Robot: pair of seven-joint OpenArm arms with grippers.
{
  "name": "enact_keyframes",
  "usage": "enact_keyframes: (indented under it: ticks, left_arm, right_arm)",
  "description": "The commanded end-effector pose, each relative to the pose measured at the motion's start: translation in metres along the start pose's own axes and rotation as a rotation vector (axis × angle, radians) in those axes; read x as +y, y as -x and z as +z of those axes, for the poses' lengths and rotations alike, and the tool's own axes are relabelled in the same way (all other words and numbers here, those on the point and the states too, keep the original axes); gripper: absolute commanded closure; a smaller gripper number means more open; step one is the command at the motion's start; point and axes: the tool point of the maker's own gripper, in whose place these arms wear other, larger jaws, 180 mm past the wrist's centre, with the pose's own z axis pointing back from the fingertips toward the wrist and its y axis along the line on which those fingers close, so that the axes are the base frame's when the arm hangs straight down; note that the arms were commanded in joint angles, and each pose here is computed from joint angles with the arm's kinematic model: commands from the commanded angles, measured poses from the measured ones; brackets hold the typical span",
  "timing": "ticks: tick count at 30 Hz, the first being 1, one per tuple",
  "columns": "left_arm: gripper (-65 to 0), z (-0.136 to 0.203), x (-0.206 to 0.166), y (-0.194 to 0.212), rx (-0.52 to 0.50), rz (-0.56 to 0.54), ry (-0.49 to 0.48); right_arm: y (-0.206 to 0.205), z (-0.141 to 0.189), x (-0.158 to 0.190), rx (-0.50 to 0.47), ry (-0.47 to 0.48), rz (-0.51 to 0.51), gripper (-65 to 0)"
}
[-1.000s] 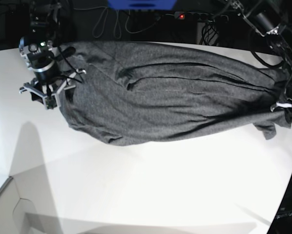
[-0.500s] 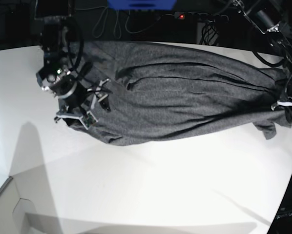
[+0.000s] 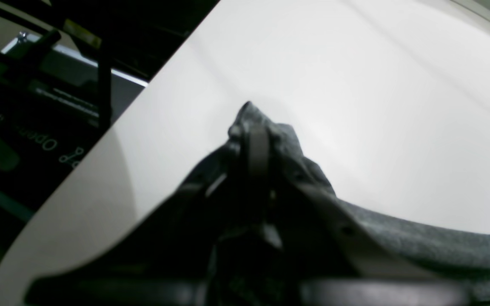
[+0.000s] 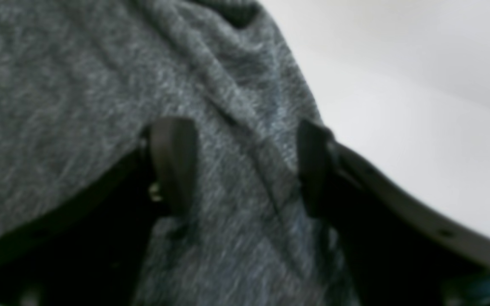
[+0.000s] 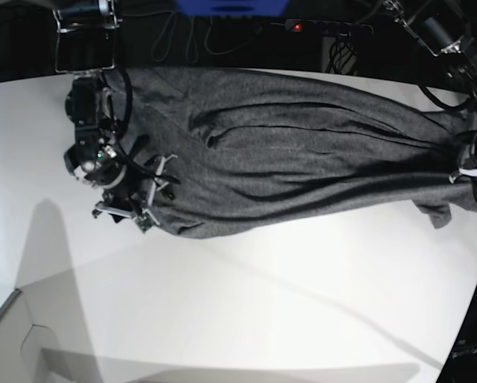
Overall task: Layout the t-shirt on the table in an organized manner, then fold the t-shirt properly
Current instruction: 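Drag the held shirt edge along the table with both grippers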
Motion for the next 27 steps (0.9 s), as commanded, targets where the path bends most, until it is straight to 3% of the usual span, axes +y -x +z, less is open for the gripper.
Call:
enact_keyframes:
  ticks: [1, 11, 16, 27]
  left_arm:
    - [-0.1, 0.0, 0.001, -0.03, -0.087, -0.017, 0.006]
    - [-0.1, 0.001, 0.005, -0.04, -0.094, -0.014, -0.01]
    - [-0.1, 0.002, 0.028, -0.047, -0.062, 0.048, -0.078]
    - [-0.1, 0.002, 0.028, -0.048, -0.063, 0.048, -0.079]
  right_arm:
    - [-0.022, 0.001, -0.01, -0.066, 0.014, 0.006, -29.0]
    - [-0.021, 0.001, -0.01, -0.062, 0.012, 0.007, -0.5]
    - [-0.01, 0.012, -0.017, -0.046, 0.036, 0.029, 0.0]
    - [0.002, 0.046, 0.01, -0.064, 0.034, 0.082, 0.0]
